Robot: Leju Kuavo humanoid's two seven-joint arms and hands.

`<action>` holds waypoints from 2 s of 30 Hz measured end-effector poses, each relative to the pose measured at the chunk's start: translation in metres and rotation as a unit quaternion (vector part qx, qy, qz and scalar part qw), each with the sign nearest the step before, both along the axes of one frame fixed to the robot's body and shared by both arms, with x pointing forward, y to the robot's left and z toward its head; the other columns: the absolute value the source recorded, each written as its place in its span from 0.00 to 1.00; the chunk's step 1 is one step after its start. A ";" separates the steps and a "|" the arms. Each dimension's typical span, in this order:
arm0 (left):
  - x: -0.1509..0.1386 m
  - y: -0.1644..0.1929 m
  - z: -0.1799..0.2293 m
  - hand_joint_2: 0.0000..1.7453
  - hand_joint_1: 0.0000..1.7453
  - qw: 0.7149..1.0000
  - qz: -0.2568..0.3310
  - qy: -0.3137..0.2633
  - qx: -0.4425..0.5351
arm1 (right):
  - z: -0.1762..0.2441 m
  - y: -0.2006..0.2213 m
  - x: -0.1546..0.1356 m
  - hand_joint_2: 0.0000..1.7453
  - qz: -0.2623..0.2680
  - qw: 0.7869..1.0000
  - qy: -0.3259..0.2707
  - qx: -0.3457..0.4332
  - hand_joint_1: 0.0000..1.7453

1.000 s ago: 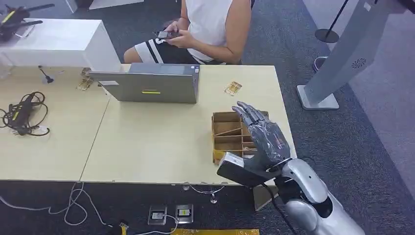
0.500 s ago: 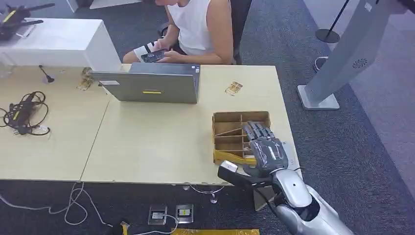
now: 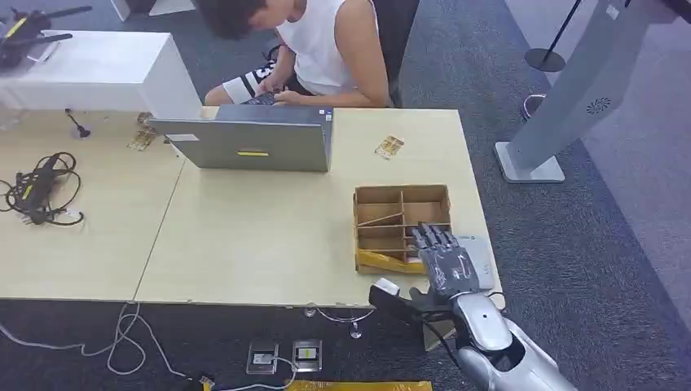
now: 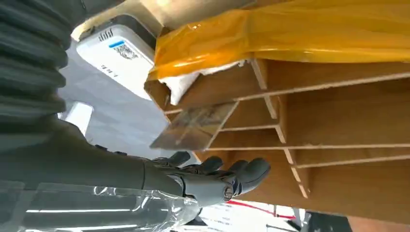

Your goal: Pass the card to the sensor for recognition and then transmit it.

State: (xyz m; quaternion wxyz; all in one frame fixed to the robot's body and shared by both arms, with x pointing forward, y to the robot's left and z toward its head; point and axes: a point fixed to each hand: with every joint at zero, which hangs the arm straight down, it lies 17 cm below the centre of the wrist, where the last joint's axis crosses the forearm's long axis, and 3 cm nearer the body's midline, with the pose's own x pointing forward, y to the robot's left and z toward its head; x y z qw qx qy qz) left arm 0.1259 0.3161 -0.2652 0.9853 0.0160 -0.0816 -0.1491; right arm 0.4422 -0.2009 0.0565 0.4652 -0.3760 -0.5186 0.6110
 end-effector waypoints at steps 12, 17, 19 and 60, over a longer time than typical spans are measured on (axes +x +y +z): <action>0.003 -0.001 0.001 0.00 0.00 1.000 0.010 -0.011 -0.007 | 0.020 -0.009 0.014 1.00 -0.016 0.998 -0.060 0.024 0.00; 0.008 -0.002 0.002 0.00 0.00 1.000 0.018 -0.021 -0.013 | 0.038 -0.015 0.023 1.00 -0.026 0.994 -0.097 0.029 0.00; 0.011 -0.003 0.002 0.00 0.00 0.999 0.018 -0.024 -0.013 | 0.047 -0.018 0.029 1.00 -0.031 0.994 -0.104 0.031 0.00; 0.004 -0.004 0.001 0.00 0.00 0.998 0.054 -0.027 -0.028 | 0.023 -0.016 0.026 1.00 -0.016 0.998 -0.035 0.045 0.00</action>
